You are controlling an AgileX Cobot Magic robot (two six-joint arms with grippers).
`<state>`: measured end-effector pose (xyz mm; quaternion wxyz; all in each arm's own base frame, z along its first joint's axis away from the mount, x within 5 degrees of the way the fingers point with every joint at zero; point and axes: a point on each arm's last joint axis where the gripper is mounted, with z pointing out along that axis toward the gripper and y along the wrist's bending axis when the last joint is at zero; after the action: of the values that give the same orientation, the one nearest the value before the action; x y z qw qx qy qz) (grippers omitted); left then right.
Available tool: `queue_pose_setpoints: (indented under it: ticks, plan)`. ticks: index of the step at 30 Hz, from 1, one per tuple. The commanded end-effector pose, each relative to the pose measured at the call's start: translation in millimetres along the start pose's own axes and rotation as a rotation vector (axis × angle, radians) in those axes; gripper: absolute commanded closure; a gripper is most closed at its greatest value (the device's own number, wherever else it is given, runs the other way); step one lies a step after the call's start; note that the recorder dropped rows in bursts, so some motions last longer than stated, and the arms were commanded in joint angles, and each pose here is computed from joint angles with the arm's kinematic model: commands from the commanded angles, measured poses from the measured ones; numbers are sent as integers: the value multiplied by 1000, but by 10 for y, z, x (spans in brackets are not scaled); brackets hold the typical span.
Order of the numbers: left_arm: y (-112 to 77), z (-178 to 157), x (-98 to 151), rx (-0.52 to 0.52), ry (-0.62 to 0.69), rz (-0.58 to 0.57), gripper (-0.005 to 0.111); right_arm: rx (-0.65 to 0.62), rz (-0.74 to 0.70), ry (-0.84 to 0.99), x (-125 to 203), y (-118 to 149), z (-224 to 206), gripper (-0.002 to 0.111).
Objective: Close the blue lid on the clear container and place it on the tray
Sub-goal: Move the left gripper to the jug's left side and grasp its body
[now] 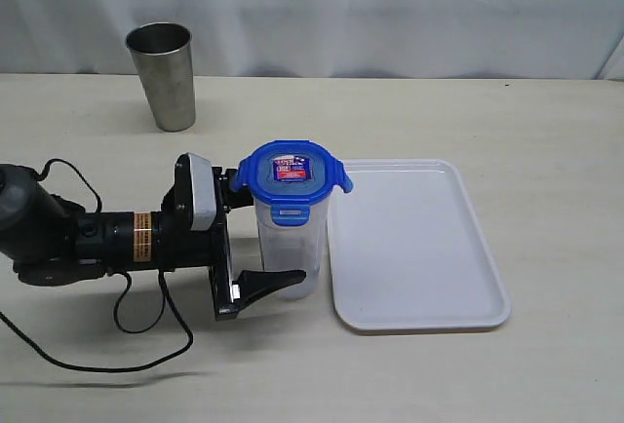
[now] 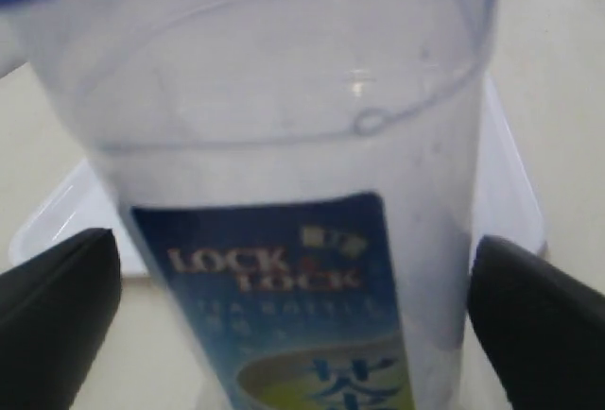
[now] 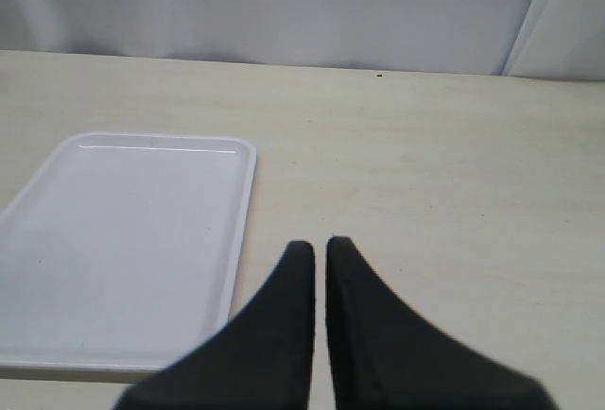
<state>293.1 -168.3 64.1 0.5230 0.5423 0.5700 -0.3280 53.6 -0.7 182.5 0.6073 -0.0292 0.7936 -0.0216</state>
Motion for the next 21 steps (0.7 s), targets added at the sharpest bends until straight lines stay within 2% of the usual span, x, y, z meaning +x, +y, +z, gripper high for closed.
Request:
queue_pose_setpoints:
  ticks: [1, 8, 11, 14, 21]
  plan:
    - [1, 64, -46, 3, -21, 2, 14, 8, 5, -5, 5, -4, 0, 104]
    - [47, 155, -117, 13, -45, 11, 14, 8, 5, -5, 5, -4, 0, 104]
    - [63, 156, -118, -4, -46, -51, 14, 8, 5, -5, 5, -4, 0, 104]
    - [92, 155, -120, -32, -51, -189, 14, 8, 5, -5, 5, -4, 0, 104]
    - [54, 156, -117, 10, -44, -203, 14, 8, 5, -5, 5, -4, 0, 104]
